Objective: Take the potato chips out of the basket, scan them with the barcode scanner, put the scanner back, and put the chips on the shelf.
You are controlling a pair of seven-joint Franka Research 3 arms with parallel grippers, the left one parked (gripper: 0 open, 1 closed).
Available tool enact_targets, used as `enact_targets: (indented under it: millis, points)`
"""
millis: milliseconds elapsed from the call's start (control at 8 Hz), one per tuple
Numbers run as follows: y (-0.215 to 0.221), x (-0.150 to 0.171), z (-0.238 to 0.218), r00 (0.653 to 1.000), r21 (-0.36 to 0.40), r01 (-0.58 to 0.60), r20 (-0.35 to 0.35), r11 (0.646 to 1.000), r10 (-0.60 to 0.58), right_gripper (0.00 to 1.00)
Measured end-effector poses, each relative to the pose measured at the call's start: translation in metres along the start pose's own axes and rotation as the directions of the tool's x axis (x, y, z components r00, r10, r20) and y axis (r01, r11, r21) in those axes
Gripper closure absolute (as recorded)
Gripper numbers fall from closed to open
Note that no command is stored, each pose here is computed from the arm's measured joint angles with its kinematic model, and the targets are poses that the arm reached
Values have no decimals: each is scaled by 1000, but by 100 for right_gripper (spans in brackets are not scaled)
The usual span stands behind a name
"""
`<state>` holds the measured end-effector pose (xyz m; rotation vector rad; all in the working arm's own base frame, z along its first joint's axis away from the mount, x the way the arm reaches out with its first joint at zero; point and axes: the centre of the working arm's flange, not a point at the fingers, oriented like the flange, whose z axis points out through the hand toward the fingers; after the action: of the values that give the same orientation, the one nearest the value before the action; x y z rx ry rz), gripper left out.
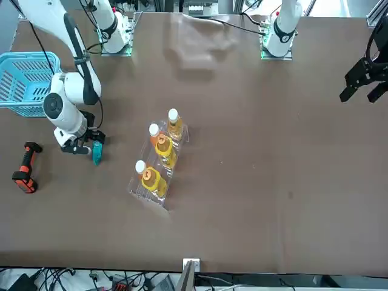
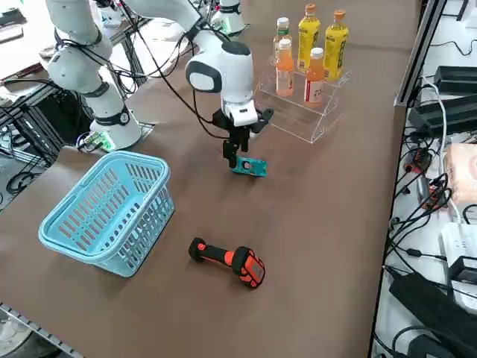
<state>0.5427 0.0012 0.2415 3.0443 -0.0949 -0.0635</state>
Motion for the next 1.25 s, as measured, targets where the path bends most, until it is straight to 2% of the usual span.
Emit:
enact_targets:
  millis: [250, 375, 875, 1250]
  points:
    - [16, 4, -35, 999, 8, 14, -39, 1000, -13, 0]
    - [42, 7, -43, 998, 7, 34, -50, 999, -34, 0]
    - [222, 10, -51, 987, -32, 140, -75, 990, -142, 0]
    - [296, 27, -46, 983, -63, 154, -95, 986, -159, 0]
